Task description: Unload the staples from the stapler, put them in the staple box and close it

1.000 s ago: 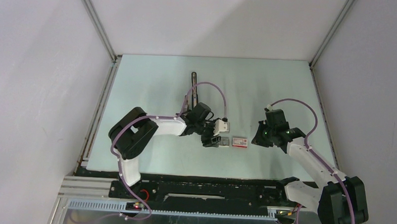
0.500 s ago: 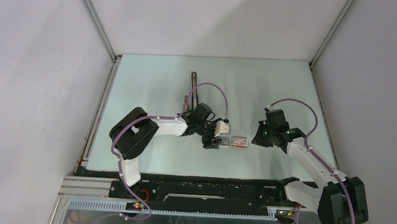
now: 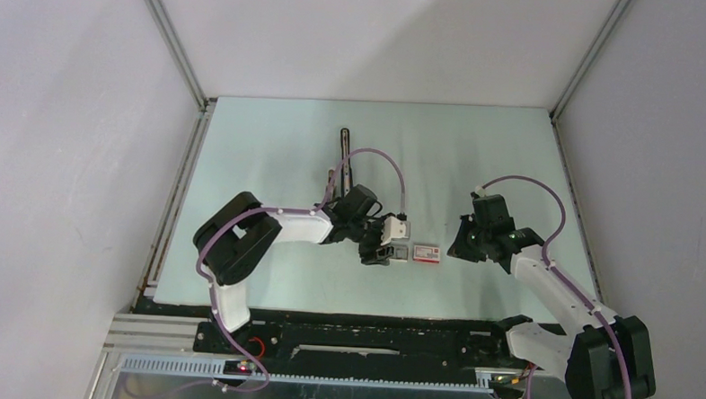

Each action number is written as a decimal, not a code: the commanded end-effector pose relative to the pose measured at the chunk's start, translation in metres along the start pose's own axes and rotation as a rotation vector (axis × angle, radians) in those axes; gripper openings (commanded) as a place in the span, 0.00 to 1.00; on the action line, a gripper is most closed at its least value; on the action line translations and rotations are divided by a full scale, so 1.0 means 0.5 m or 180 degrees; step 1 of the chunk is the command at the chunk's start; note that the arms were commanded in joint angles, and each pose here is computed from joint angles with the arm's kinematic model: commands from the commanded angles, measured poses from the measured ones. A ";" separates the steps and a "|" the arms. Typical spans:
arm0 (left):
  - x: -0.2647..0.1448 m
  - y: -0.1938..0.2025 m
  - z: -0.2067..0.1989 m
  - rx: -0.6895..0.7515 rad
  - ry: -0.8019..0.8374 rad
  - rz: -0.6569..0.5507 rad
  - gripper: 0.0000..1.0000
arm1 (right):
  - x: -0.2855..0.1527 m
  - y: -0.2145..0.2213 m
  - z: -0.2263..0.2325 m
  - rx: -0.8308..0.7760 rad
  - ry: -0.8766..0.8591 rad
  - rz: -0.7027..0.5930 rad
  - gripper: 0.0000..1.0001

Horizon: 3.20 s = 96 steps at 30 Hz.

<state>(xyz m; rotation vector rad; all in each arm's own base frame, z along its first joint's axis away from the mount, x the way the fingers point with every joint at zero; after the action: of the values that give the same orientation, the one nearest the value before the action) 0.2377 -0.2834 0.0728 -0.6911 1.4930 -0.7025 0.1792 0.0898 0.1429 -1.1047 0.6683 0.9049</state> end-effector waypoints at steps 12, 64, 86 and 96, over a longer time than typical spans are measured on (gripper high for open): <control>-0.003 0.078 -0.038 -0.0224 0.0082 0.0539 0.58 | 0.003 0.002 -0.013 0.0181 0.0333 -0.0086 0.07; 0.006 0.088 -0.041 -0.0203 0.0149 0.0733 0.43 | 0.136 -0.038 0.021 -0.0275 0.0811 0.0349 0.08; 0.012 0.090 -0.042 -0.0243 0.0207 0.0723 0.43 | 0.146 -0.040 0.060 -0.0551 0.0536 0.0352 0.08; 0.014 0.091 -0.041 -0.0251 0.0214 0.0728 0.43 | 0.146 -0.044 0.071 -0.0735 0.0339 0.0330 0.08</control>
<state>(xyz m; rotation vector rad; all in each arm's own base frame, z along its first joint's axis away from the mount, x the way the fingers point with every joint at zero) 0.2353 -0.2839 0.0727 -0.6641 1.5040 -0.6999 0.2249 0.1283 0.0970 -1.3227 0.8326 1.0158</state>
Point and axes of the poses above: each gripper's point midway between its finger pads, its own x axis out along the fingers, its own z axis along the line the jaws close on, y = z × x, the point moved 9 cm from there along -x, back along the fingers, and after that the axes turned 3 degrees about -x, right-handed, at the moved point
